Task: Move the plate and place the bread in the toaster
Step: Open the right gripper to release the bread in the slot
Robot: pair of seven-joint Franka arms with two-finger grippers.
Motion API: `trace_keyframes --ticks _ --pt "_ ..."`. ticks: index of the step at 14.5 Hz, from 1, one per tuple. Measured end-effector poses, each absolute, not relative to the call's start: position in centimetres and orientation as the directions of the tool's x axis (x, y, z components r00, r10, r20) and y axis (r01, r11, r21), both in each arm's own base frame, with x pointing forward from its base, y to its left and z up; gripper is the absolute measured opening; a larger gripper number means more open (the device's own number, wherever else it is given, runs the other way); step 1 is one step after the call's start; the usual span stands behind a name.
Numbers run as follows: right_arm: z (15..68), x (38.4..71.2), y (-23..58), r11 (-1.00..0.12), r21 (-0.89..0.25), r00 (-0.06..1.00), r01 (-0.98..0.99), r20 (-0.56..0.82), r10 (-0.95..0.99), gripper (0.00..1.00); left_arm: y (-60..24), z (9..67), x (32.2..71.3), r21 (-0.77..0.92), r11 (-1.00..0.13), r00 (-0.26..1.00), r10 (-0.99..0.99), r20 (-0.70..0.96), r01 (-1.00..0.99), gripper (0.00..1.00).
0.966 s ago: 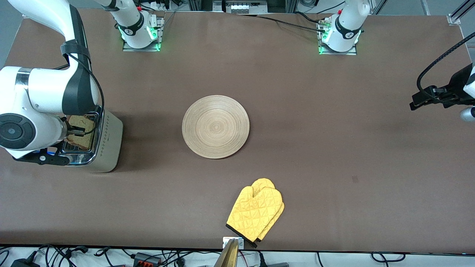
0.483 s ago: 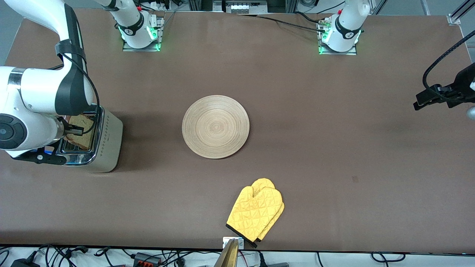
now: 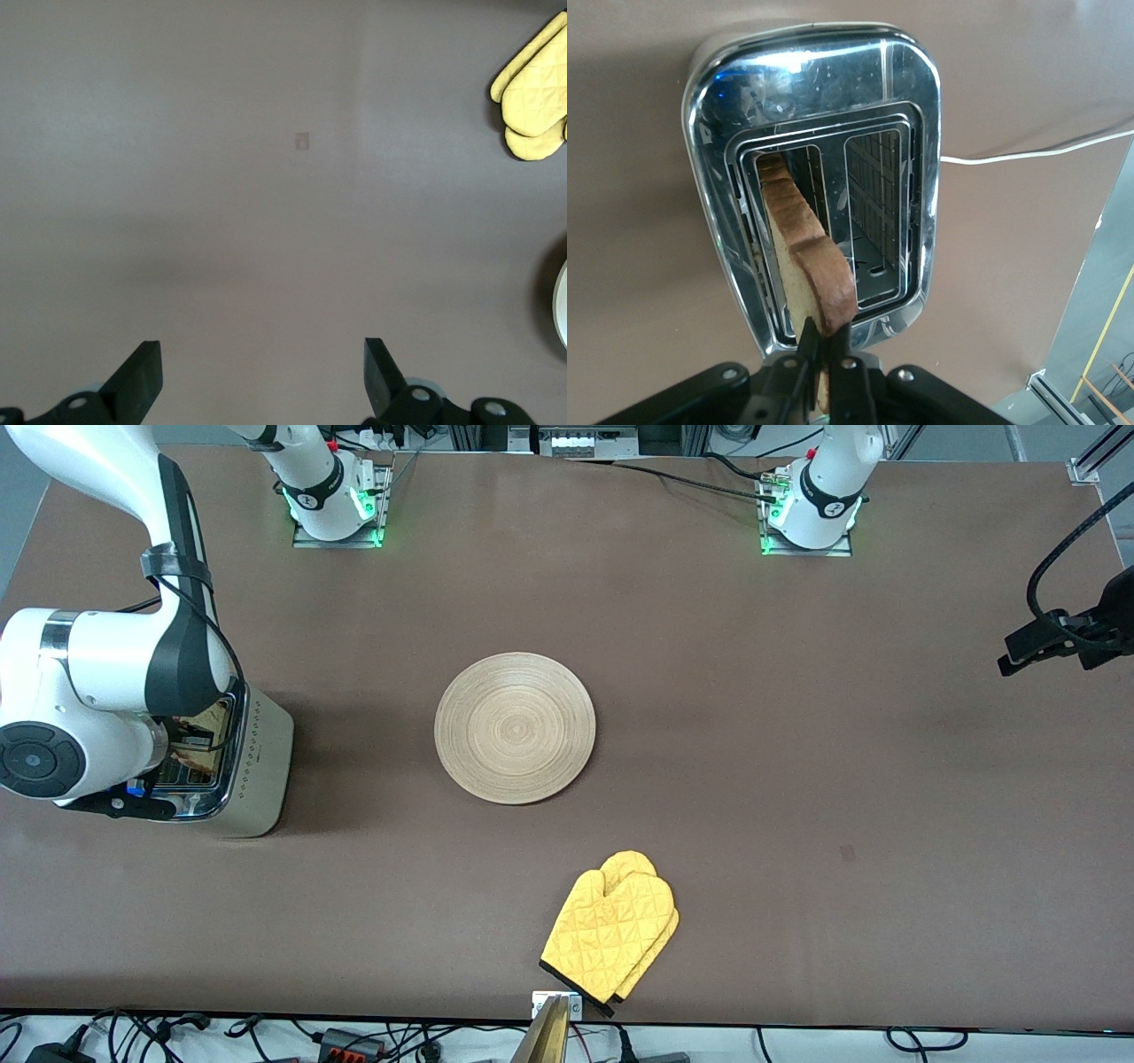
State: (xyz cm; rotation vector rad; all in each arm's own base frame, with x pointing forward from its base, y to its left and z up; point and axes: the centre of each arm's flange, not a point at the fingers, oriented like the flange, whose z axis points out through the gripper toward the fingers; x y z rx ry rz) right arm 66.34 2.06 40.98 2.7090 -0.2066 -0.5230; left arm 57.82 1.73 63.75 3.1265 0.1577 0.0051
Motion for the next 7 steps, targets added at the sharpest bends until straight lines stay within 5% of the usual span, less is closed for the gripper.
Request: trace_keyframes --ticks 7 --pt "43.1 66.4 2.6 -0.937 0.336 0.932 -0.093 -0.301 -0.201 0.79 1.8 63.9 57.7 0.011 -0.995 0.995 0.103 0.005 0.103 1.0"
